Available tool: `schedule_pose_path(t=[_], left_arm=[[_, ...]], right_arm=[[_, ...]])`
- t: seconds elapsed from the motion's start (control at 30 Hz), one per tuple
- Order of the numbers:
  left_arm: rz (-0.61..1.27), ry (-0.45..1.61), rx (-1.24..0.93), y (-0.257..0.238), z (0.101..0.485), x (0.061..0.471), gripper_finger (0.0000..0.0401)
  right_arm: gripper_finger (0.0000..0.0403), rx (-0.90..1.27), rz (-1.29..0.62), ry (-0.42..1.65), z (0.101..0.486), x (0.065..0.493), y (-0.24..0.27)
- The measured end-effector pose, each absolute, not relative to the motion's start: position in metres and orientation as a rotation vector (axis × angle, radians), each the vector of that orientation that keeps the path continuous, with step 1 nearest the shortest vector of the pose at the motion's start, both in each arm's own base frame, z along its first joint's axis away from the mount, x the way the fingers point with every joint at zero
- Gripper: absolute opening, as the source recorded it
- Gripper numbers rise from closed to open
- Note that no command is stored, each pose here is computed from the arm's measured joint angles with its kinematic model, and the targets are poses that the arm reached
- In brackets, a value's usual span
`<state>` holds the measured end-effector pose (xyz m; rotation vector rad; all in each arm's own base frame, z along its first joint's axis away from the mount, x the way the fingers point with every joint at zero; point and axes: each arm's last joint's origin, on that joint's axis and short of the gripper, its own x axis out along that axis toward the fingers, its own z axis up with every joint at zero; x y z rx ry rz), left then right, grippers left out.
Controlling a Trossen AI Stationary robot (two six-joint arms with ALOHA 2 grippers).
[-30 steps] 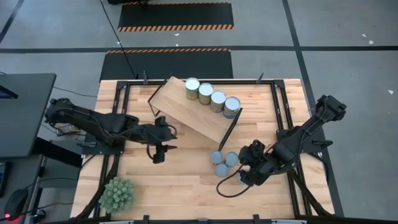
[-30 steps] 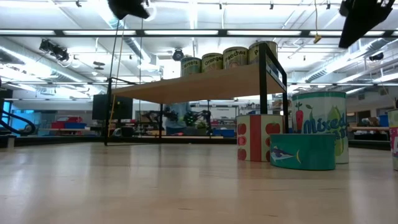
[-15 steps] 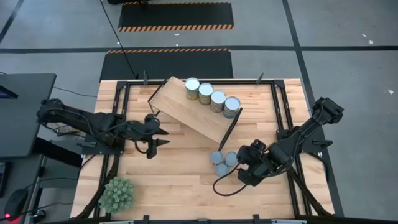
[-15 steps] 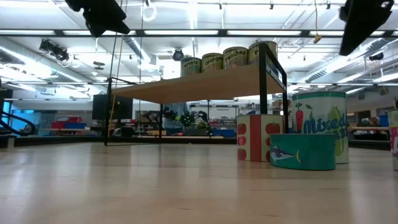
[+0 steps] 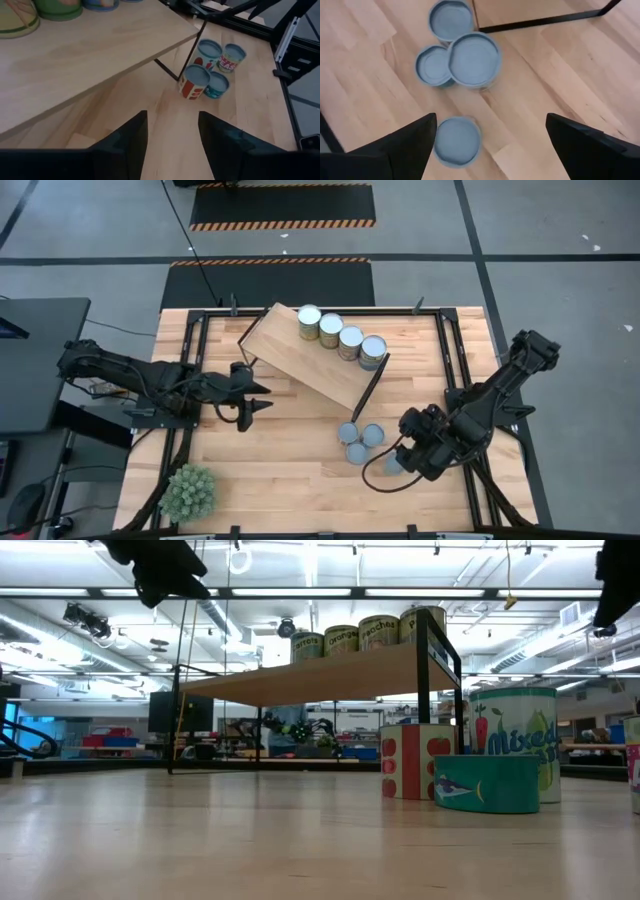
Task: Pick and place cans onto a shelf
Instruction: Put the canned mixed vegetables on the shelf
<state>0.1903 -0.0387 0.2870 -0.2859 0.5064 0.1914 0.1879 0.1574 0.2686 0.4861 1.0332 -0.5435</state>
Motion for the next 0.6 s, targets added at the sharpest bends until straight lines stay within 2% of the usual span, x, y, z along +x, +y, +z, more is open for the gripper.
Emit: schedule_pose_path(t=[0.33, 0.6], left_arm=[[0.209, 0.501, -0.28, -0.038, 0.287, 0.19, 0.018], [0.238, 0.493, -0.27, -0.037, 0.287, 0.19, 0.018]], right_arm=[[0.0394, 0.36, -0.518, 1.016, 0.263, 0.189, 0.151], [0.0399, 0.31, -0.541, 1.008, 0.252, 0.208, 0.147]])
